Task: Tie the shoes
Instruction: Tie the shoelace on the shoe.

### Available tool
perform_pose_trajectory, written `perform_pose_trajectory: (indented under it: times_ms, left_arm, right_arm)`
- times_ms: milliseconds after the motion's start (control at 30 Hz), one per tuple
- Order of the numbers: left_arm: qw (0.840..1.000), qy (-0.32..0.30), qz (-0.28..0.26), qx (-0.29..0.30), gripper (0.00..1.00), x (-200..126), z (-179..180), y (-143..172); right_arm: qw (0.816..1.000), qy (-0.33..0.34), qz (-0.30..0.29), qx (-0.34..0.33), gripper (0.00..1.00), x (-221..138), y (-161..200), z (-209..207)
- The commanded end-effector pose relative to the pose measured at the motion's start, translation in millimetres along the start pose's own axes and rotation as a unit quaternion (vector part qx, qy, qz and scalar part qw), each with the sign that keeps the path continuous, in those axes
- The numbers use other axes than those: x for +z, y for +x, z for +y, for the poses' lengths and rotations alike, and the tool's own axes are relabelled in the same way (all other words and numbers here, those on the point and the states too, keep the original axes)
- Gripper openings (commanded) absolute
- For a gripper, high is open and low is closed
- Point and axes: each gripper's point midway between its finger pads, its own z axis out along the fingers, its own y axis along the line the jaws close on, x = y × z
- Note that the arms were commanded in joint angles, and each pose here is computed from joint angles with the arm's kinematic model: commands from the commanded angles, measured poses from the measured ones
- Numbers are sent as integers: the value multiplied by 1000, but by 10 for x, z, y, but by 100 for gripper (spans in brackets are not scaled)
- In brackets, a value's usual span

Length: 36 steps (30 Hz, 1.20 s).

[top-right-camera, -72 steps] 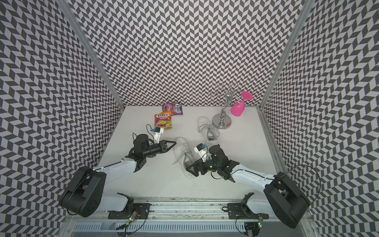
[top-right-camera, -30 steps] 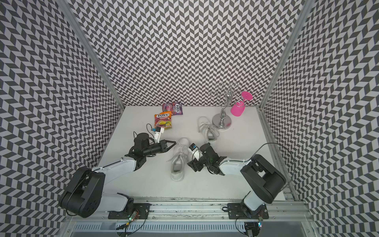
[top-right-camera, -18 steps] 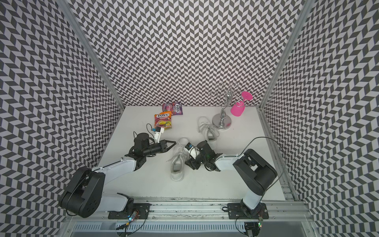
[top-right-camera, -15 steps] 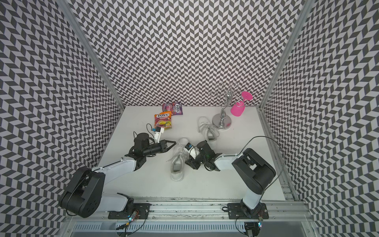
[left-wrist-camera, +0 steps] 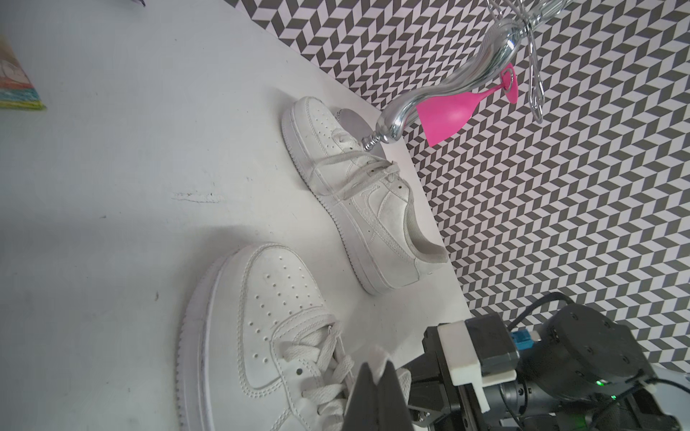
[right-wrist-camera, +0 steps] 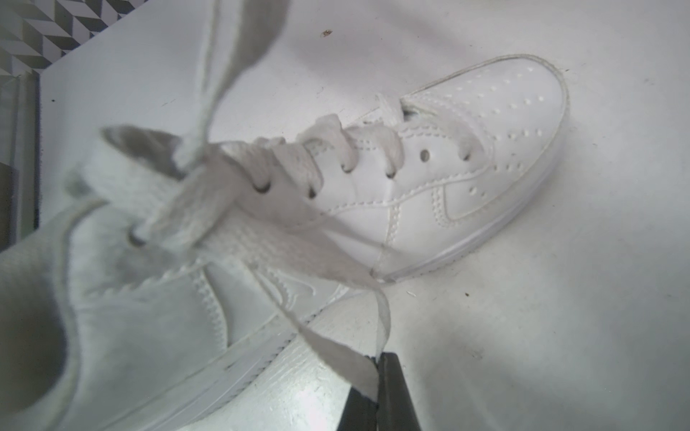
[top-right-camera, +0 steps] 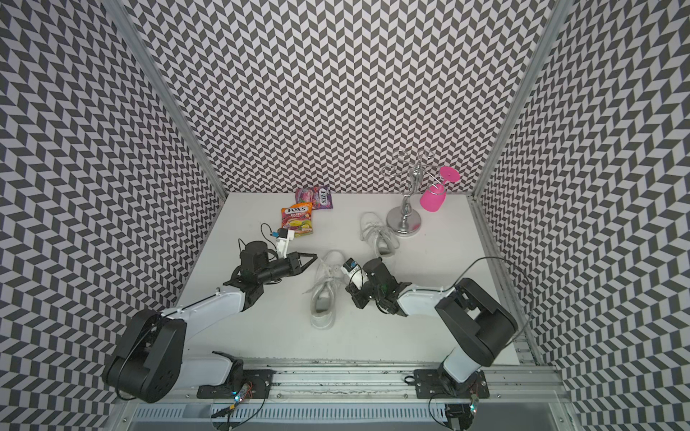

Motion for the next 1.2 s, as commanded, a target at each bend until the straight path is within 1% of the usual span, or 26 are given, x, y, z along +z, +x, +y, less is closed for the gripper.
perform_pose_trajectory:
  times_ms: [0, 67, 233, 367, 533, 767, 900, 1033, 1167]
  left_arm:
    - [1000, -15, -17, 8, 0, -62, 23, -86]
    - [1000, -22, -21, 6, 0, -86, 59, -90]
    - [999, -41, -27, -2, 0, -146, 178, -76]
    - [998, -50, -29, -8, 0, -182, 259, -60]
    - [997, -65, -37, -16, 0, -243, 366, -83]
    - [995, -80, -47, -26, 0, -322, 507, -106]
    - [995, -82, -47, -28, 0, -334, 543, -113]
    - [994, -88, -50, -32, 0, -359, 592, -123]
    - [994, -89, -51, -33, 0, -371, 616, -134]
  right_arm:
    - [999, 22, -11, 22, 3, -80, -48, -69]
    - [999, 35, -7, 33, 0, -105, -43, -107]
    - [993, 80, -6, 83, 0, -201, -20, -256]
    - [985, 117, 9, 125, 0, -217, 110, -386]
    - [971, 176, 23, 159, 0, -270, 261, -581]
    - [957, 234, 27, 171, 0, -383, 316, -752]
    - [951, 254, 27, 176, 0, -417, 331, -810]
    - [940, 287, 26, 185, 0, -495, 363, -903]
    - [937, 297, 21, 185, 0, -532, 352, -930]
